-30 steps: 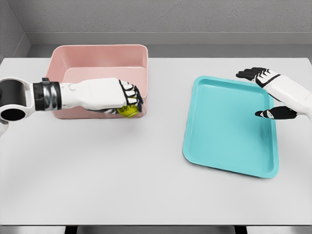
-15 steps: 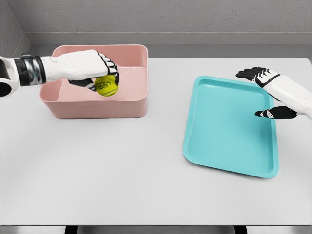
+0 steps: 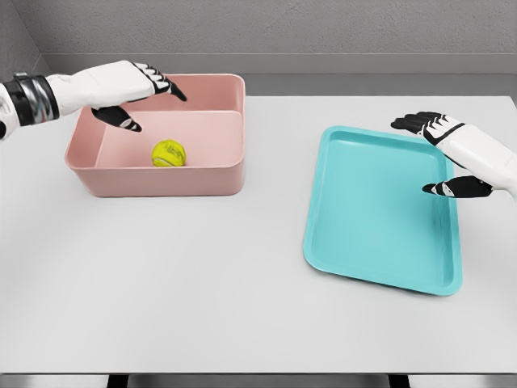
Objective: Put the tennis from the blue tray into the pink basket with both arms
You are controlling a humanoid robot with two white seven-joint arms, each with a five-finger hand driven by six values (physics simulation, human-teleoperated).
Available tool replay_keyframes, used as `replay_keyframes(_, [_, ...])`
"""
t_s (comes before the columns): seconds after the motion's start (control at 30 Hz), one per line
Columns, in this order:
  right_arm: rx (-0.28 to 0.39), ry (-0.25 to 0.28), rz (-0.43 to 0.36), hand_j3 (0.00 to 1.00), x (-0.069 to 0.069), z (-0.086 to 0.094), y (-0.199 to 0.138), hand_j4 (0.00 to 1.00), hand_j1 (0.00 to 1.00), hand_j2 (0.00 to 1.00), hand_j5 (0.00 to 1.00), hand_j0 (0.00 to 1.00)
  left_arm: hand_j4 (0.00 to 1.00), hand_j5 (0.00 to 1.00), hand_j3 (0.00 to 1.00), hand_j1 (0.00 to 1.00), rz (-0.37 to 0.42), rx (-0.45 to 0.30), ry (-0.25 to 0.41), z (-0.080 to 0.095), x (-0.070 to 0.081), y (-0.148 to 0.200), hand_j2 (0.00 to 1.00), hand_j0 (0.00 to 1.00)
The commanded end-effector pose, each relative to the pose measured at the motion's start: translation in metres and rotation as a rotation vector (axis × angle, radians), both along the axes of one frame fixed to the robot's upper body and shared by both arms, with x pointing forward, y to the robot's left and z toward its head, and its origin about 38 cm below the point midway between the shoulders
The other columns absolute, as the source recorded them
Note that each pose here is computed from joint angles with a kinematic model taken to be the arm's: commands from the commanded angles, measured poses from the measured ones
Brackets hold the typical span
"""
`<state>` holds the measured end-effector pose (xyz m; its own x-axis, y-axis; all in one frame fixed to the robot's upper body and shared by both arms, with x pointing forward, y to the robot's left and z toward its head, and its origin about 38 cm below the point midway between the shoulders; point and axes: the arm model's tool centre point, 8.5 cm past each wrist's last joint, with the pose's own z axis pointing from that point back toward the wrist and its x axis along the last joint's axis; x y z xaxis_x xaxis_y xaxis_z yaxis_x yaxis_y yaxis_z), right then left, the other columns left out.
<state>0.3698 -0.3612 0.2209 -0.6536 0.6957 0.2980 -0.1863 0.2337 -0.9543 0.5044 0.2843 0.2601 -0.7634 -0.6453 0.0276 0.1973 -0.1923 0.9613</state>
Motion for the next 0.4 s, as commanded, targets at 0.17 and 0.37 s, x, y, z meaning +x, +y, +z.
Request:
replay_keyframes(0.17, [0.008, 0.007, -0.006, 1.0, 0.0, -0.001, -0.002, 1.0, 1.0, 1.0, 1.0, 1.0, 1.0, 1.0, 1.0, 1.0, 0.092, -0.076, 0.013, 0.022, -0.008, 0.054, 1.0, 1.0])
replay_keyframes(0.37, [0.007, 0.008, -0.007, 1.0, 0.0, -0.001, -0.003, 1.0, 1.0, 1.0, 1.0, 1.0, 1.0, 1.0, 1.0, 1.0, 0.245, -0.06, 0.042, 0.023, -0.016, 0.122, 1.0, 1.0])
